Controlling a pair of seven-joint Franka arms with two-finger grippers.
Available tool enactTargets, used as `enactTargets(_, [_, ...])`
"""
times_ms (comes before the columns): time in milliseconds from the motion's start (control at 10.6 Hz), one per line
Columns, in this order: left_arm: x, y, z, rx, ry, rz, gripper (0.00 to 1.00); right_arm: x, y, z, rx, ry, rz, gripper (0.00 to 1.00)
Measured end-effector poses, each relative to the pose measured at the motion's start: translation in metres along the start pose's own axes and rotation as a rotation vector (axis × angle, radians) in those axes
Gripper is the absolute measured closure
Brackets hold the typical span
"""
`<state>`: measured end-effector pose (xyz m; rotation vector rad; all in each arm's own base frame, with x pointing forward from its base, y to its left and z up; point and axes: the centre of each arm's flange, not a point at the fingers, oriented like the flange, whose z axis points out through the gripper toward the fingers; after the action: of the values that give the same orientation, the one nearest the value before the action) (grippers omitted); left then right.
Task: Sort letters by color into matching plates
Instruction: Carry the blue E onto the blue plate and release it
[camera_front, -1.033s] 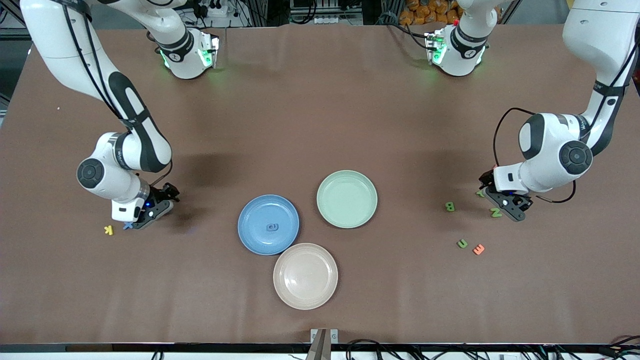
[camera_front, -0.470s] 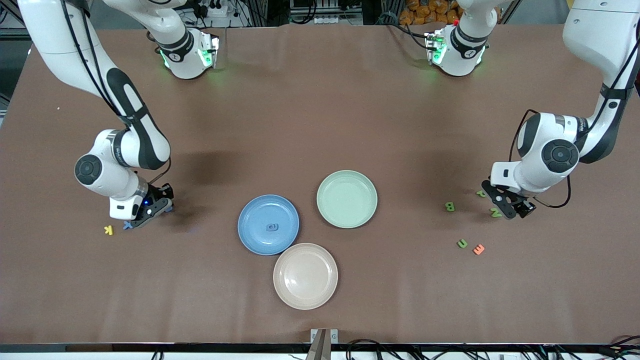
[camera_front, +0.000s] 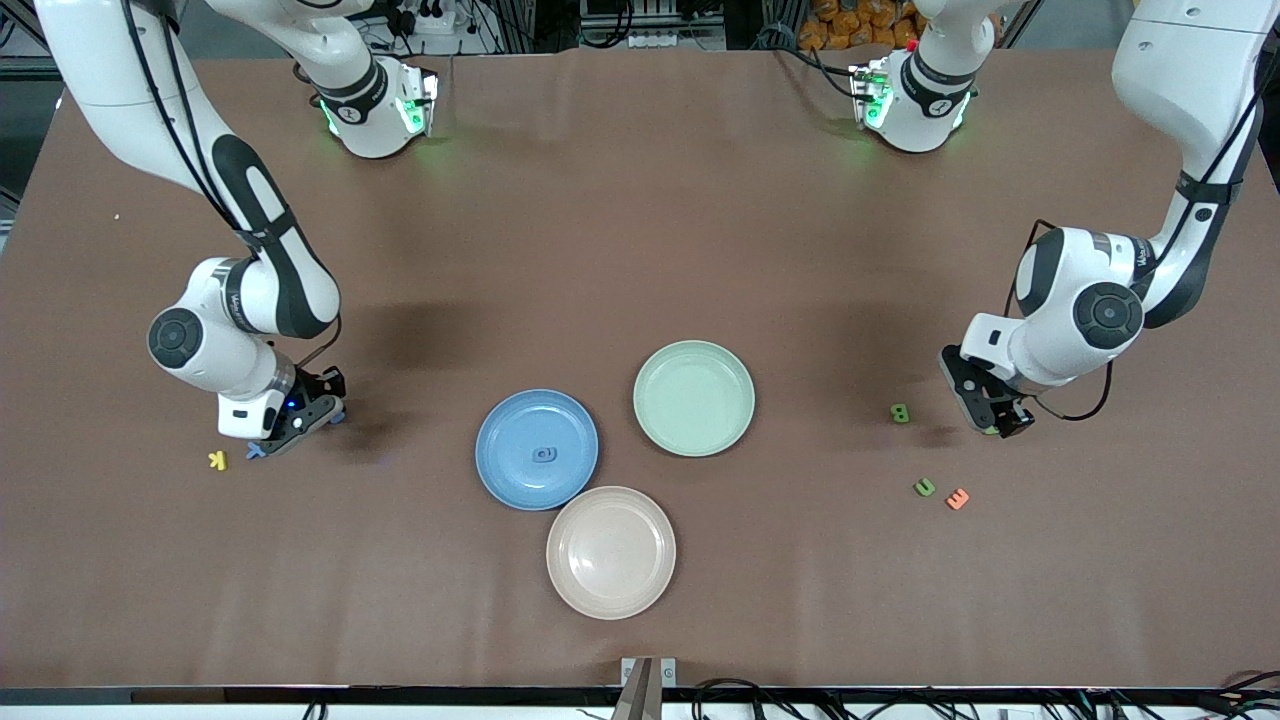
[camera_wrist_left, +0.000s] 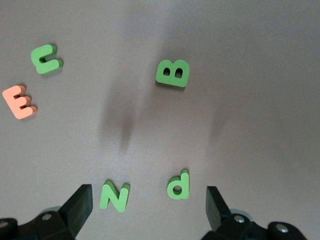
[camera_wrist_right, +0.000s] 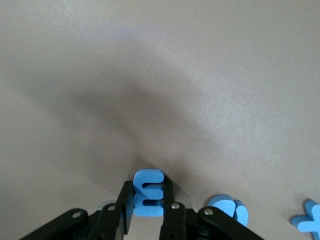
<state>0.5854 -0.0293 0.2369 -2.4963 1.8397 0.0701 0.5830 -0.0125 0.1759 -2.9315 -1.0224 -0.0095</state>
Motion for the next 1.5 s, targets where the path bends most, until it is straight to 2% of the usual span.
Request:
enactTargets(188, [-0.001, 0.0, 0.003, -0.005, 0.0, 0.001, 0.0, 0.006, -0.002, -0.003, -0.003, 0.009, 0.022, 0.72])
enactTargets(376, [-0.003, 0.0, 0.01, -0.014, 0.001, 0.002, 0.0, 0.023, -0.013, -0.01, -0.008, 0.027, 0.111, 0.72])
enactTargets(657, [-0.018, 0.002, 0.028, 0.02, 0.044, 0.004, 0.0, 0.071, -0.055, -0.025, -0.015, 0.063, 0.235, 0.72])
enactTargets(939, [-0.028, 0.015, 0.045, 0.046, 0.077, 0.008, 0.0, 0.121, -0.095, -0.051, 0.007, 0.07, 0.334, 0.72])
enactTargets(1127, [-0.028, 0.022, 0.05, 0.048, 0.085, 0.011, 0.0, 0.154, -0.132, -0.064, 0.026, 0.096, 0.381, 0.72])
enactTargets(1503, [-0.032, 0.023, 0.052, 0.063, 0.089, 0.018, 0.0, 0.206, -0.218, -0.04, 0.048, 0.095, 0.456, 0.72])
